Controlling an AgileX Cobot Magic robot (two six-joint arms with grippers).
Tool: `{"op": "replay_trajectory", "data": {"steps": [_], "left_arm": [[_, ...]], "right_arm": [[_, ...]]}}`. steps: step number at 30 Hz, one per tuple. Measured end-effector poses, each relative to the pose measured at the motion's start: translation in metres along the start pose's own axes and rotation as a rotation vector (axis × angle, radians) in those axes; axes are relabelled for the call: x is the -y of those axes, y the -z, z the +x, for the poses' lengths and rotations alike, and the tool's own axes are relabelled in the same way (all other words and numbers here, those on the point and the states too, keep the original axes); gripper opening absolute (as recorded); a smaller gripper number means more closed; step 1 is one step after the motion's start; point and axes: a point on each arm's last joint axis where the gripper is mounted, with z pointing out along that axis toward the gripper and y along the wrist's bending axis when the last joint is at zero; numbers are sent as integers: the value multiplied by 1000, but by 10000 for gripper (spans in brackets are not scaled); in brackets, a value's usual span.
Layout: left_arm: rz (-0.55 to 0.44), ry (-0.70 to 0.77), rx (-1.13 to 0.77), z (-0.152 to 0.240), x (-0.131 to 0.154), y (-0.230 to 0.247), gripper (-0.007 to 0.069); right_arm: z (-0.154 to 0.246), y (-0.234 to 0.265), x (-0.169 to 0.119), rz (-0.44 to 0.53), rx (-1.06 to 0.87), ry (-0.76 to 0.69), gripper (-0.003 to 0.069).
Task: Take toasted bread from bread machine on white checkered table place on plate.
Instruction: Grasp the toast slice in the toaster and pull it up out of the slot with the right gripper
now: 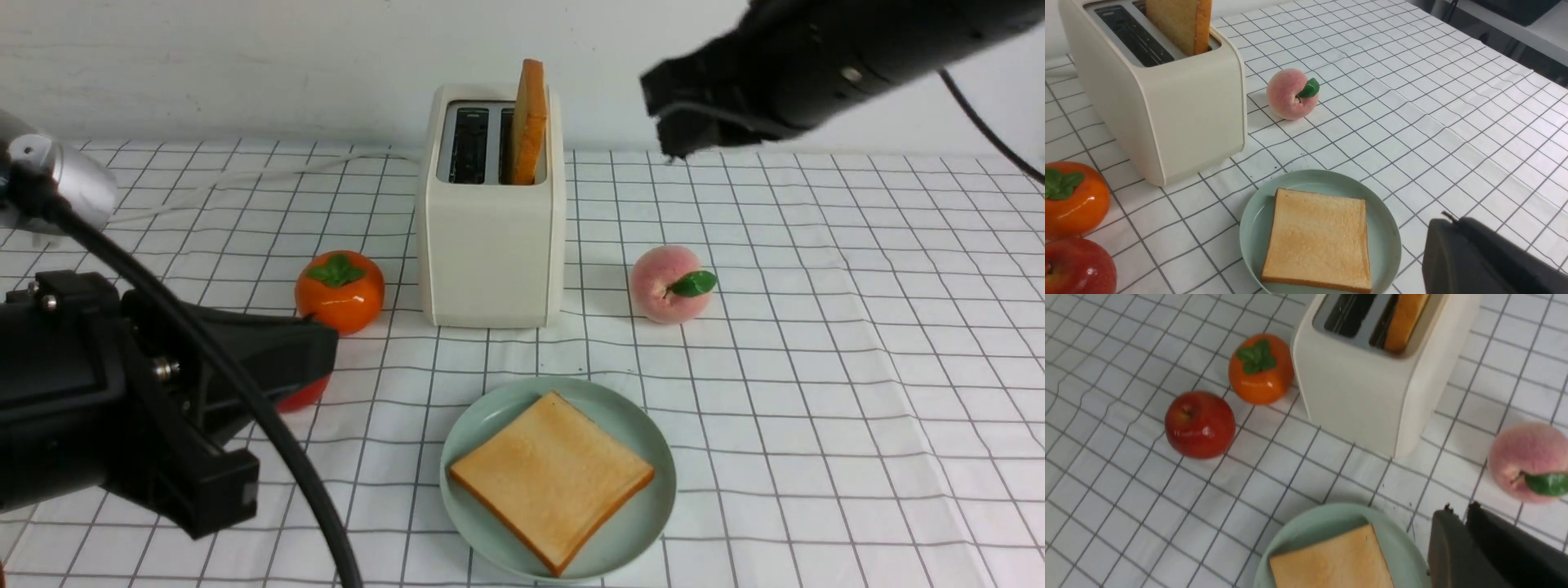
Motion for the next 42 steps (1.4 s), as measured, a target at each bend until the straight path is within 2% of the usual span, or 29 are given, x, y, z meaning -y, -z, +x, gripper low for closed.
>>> {"op": "replay_trajectory", "data": {"steps": [2, 8, 9, 11, 15, 19, 26, 31, 32, 35, 37, 42], "left_arm": [[0, 0, 0, 0, 0, 0, -13], [-2, 1, 2, 0, 0, 0, -13], [-2, 1, 2, 0, 0, 0, -13], [-2, 1, 4, 0, 0, 0, -13], [-11, 1, 17, -2, -1, 0, -13], [-14, 1, 21, -2, -1, 0, -13], [-14, 1, 22, -2, -1, 0, -13], [-15, 1, 22, -2, -1, 0, -13], [-15, 1, 22, -2, -1, 0, -13], [-14, 1, 22, -2, -1, 0, -13], [-14, 1, 22, -2, -1, 0, -13], [-14, 1, 22, -2, -1, 0, -13]], "right_arm": [[-7, -17, 1, 0, -2, 0, 114], [-35, -85, 6, -6, 33, -6, 347], [-37, -83, 5, -8, 41, -5, 355], [-44, -107, 8, -12, 75, -25, 438], [-47, -132, 13, 3, 119, -44, 484], [-45, -151, 23, 60, 155, -40, 476], [-37, -178, 32, 92, 167, -47, 396], [-34, -189, 35, 104, 178, -37, 235], [-34, -189, 35, 103, 180, -37, 229], [-36, -189, 35, 98, 208, -37, 139], [-37, -189, 35, 95, 219, -36, 115], [-41, -185, 34, 93, 241, -32, 114]]}}
